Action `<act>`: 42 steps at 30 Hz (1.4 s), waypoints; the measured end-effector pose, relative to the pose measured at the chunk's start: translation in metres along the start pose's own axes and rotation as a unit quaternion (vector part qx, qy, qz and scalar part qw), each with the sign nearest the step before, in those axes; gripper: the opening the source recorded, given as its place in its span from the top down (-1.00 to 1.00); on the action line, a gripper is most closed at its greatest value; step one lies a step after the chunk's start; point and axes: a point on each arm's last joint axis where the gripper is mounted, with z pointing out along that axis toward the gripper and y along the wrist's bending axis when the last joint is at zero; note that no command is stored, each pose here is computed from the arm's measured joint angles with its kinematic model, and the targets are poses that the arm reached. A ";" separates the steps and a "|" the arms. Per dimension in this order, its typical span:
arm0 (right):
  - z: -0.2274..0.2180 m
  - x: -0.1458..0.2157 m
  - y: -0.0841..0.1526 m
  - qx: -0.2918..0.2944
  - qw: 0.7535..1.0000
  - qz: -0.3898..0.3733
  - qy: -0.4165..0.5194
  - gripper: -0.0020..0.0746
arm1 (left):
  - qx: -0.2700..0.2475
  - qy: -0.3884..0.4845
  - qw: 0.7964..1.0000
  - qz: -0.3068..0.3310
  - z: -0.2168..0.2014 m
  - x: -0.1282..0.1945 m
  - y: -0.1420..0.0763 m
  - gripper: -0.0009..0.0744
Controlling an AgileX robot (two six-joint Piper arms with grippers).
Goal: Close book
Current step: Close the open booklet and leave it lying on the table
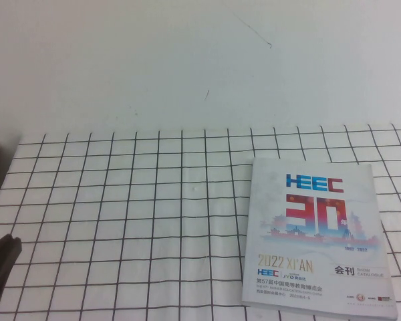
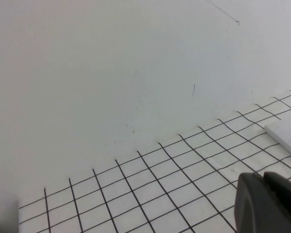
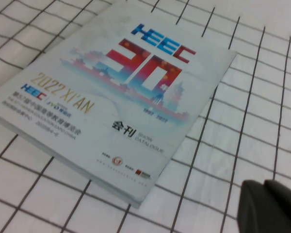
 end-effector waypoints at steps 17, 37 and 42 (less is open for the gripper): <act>0.000 0.009 0.002 -0.012 0.999 0.004 0.048 0.95 | 0.013 0.068 0.998 -0.003 -0.004 0.032 -0.005 0.99; -0.001 0.009 0.002 -0.013 0.999 0.006 0.049 0.95 | -0.078 0.107 0.990 -0.050 -0.034 0.092 -0.003 0.99; -0.001 0.009 0.002 -0.013 0.999 0.006 0.050 0.95 | -0.084 0.109 0.989 -0.051 -0.034 0.092 -0.003 0.99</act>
